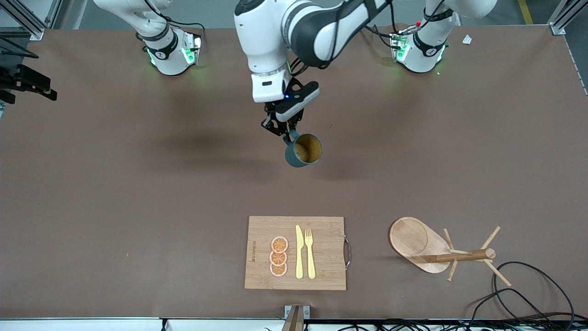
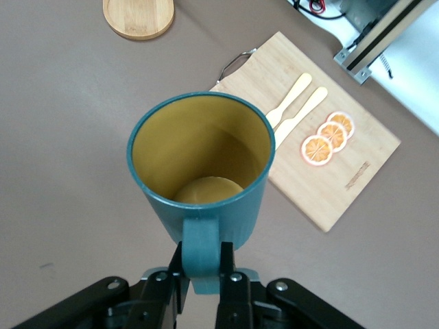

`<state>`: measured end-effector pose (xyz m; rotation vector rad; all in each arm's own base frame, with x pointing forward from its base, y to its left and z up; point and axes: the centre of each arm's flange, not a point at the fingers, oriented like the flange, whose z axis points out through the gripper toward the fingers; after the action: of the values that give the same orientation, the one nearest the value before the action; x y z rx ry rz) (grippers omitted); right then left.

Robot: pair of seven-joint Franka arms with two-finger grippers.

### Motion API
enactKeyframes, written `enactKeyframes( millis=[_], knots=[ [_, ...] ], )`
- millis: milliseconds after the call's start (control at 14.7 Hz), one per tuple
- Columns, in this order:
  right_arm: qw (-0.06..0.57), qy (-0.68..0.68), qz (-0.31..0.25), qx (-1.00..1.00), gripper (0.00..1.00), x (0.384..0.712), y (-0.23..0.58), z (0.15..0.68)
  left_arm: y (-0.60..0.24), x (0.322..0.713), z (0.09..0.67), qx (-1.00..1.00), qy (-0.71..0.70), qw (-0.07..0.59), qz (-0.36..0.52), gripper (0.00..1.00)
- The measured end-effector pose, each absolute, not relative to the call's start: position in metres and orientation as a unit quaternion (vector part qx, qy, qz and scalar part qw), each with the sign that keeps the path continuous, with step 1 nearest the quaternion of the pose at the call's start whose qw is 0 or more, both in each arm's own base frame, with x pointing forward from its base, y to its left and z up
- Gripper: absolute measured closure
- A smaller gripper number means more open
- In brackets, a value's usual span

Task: Pass cup and hang on rack
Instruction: 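Lift the mug with the left gripper and carry it to the rack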

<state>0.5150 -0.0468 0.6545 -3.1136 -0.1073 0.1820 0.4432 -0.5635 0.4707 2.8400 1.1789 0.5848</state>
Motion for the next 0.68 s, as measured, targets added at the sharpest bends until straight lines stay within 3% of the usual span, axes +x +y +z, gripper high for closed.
enactKeyframes(
  millis=[408,681],
  knots=[
    [0.010,-0.034,0.058,-0.998,0.00,0.515,-0.047,0.655,-0.486,0.512,0.527,0.880,0.463,0.075,0.082,0.79],
    [0.010,-0.034,0.059,-0.998,0.00,0.515,-0.047,0.655,-0.458,0.537,0.547,0.851,0.508,0.133,0.020,0.79]
  ],
)
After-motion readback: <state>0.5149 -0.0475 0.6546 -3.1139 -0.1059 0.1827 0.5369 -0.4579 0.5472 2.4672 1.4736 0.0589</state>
